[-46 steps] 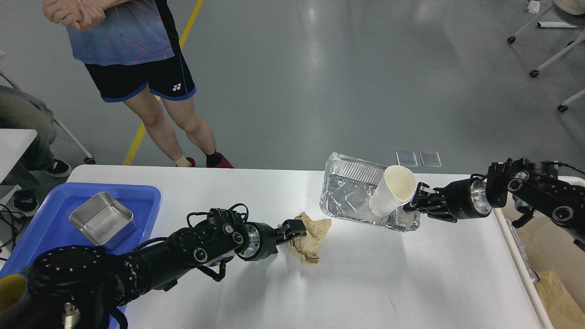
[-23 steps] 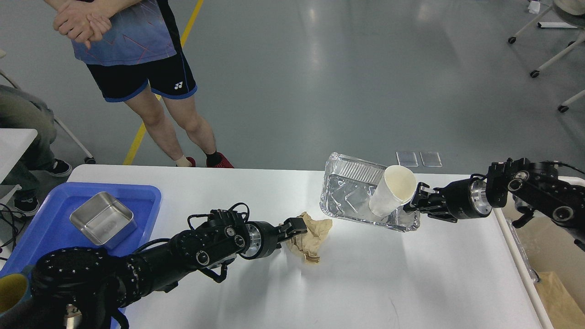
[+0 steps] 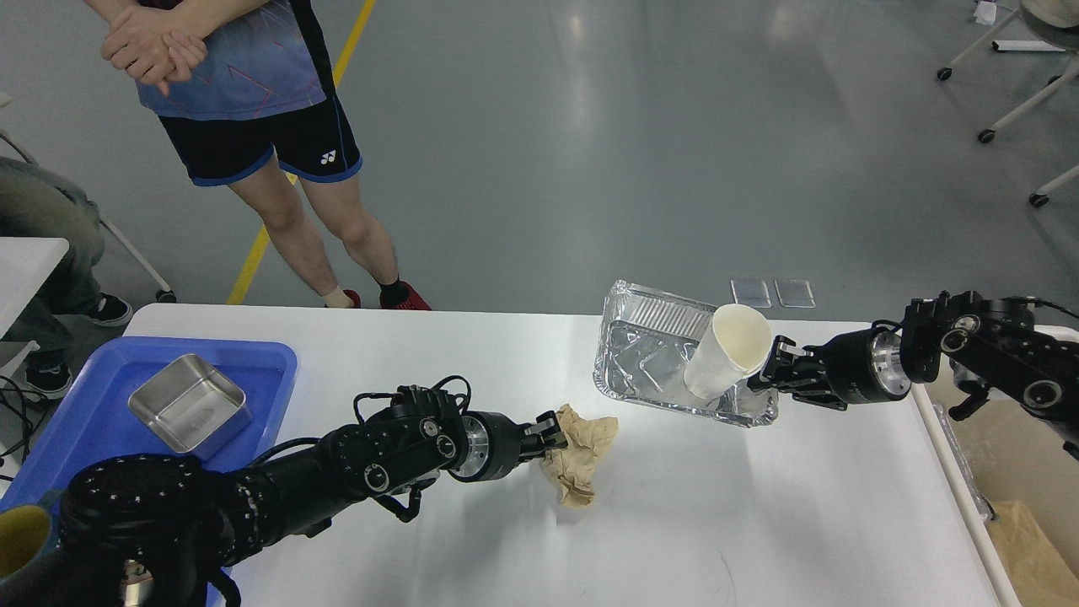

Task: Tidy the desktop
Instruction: 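Reach the left gripper to the brown paper napkin and grasp it, then lift the napkin with the left gripper and swing it up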

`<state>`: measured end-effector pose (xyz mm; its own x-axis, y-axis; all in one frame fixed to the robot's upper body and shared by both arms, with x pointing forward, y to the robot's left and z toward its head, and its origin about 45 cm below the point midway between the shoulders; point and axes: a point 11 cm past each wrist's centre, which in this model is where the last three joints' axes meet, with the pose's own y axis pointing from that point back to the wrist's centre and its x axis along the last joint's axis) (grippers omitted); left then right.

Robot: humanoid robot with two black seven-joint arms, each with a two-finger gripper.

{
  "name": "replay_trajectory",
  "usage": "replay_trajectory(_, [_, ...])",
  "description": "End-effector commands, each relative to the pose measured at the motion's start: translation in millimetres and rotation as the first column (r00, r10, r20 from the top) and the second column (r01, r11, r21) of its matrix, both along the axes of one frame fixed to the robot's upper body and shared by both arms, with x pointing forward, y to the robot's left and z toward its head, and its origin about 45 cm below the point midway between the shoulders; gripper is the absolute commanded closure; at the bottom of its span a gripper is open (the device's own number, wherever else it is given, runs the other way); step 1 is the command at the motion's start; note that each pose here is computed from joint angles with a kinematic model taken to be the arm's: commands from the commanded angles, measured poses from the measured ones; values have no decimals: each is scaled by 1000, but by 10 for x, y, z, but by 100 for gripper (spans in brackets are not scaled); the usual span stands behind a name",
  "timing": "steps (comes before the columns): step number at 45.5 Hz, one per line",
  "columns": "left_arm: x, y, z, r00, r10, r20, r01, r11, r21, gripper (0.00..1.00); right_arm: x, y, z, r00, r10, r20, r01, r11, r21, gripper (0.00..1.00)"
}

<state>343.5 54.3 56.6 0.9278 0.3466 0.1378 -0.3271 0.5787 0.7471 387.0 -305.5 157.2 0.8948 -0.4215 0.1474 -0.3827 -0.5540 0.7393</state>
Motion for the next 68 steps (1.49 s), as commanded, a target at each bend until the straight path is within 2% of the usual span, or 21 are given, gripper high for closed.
replay_trajectory(1, [-14,-114,107,999,-40,8,40,999,-24,100,0,0,0,1000,0,0,0,1000,0,100])
replay_trajectory(8, [67,-31,335,996,-75,42,77,997,-29,100,0,-30,8,1000,-4,1,4,1000,-4,100])
replay_trajectory(13, [191,237,551,994,-81,73,82,997,-5,100,5,-37,17,1000,-7,4,7,1000,-3,100])
replay_trajectory(19, [271,784,852,992,-71,100,68,997,31,100,13,-35,27,1000,-9,7,9,1000,0,100])
replay_trajectory(29, [65,1651,1363,992,-64,108,57,996,73,100,4,-23,11,1000,-7,3,7,1000,2,100])
replay_trajectory(39, [-20,2214,2304,973,-78,218,57,993,105,100,-1,-17,3,1000,-6,1,6,1000,3,100])
replay_trajectory(47, [-112,2617,2861,958,-56,280,22,992,122,100,4,-23,11,1000,-7,3,7,1000,2,100])
replay_trajectory(56, [-148,2824,3389,931,-53,361,14,994,110,100,4,-23,11,1000,-7,3,7,1000,2,100])
replay_trajectory(68, [-108,2735,3536,914,-74,398,36,994,103,100,7,-17,18,1000,-5,4,5,1000,3,100])
